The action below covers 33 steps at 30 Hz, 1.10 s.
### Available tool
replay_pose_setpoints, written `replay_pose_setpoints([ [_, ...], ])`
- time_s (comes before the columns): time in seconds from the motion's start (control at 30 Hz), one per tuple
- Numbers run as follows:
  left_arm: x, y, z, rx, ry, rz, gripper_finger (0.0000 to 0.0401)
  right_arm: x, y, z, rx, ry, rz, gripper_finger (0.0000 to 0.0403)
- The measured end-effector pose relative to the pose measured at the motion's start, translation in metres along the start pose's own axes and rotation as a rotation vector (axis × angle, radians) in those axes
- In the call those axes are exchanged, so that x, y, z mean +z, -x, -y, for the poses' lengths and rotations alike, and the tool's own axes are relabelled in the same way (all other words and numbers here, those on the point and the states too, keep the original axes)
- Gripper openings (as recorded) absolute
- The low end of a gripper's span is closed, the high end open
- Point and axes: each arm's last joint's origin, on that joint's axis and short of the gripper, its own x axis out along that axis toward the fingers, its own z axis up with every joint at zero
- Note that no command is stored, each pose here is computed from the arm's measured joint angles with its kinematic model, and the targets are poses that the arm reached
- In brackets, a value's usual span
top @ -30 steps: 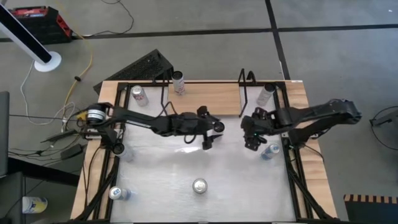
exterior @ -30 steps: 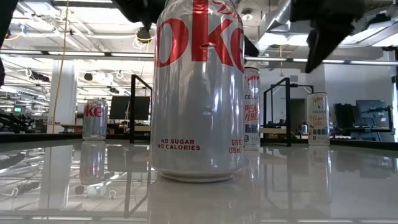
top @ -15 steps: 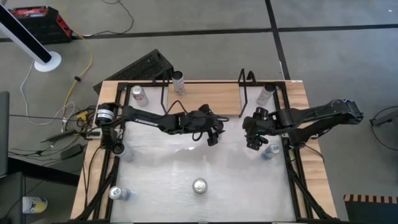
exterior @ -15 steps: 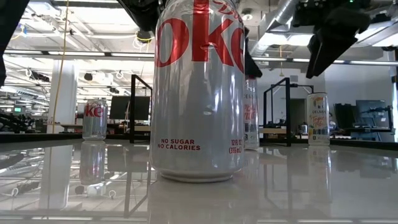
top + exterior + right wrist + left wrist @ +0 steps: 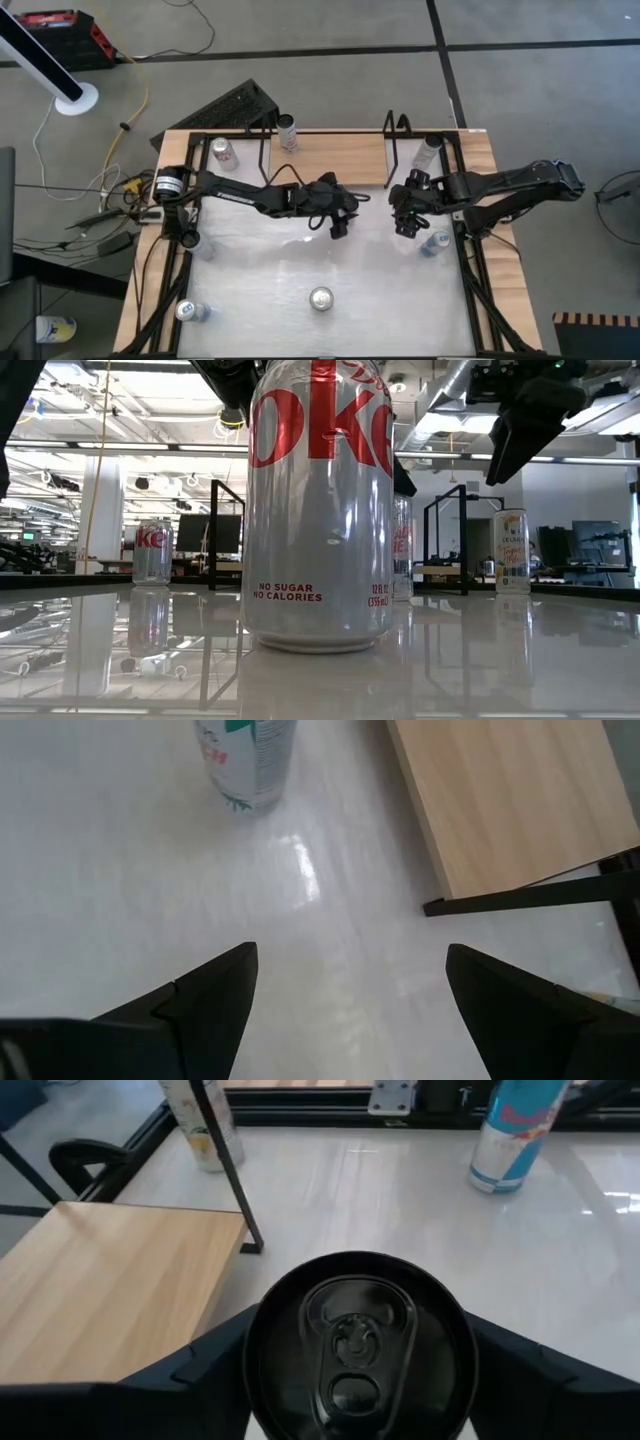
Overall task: Place canned beverage on shelf
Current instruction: Put the top white-pink soda can on the shelf aligned with the other white-pink soda can
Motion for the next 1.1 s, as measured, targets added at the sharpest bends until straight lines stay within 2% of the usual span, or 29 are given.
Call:
replay_pose_setpoints([
  [0.1, 0.000, 0.000, 0.001, -0.035, -0.031, -0.006, 0.0236, 0.000, 0.000, 0.000, -0.001, 0.000, 0.000, 0.0347],
  [0.4, 0.001, 0.005, 0.002, -0.109, -0.108, -0.019, 0.0236, 0.000, 0.000, 0.000, -0.001, -0.001, 0.000, 0.0347],
  [0.6, 0.018, 0.031, -0.003, -0.145, -0.153, -0.022, 0.0236, 0.002, 0.000, -0.001, 0.005, -0.009, 0.020, 0.0347],
  [0.73, 0.045, 0.063, -0.028, -0.109, -0.174, 0.025, 0.0236, 0.004, 0.000, -0.001, 0.012, -0.018, 0.042, 0.0347],
  [0.87, 0.054, 0.090, -0.062, -0.058, -0.184, 0.003, 0.0236, 0.008, 0.000, -0.003, 0.023, -0.028, 0.075, 0.0347],
  [1.0, 0.052, 0.111, -0.106, 0.027, -0.140, 0.007, 0.0236, 0.012, 0.001, -0.004, 0.035, -0.023, 0.120, 0.0347],
  [1.1, 0.034, 0.118, -0.137, 0.036, -0.089, -0.018, 0.0236, 0.014, 0.001, -0.004, 0.039, -0.013, 0.136, 0.0347],
])
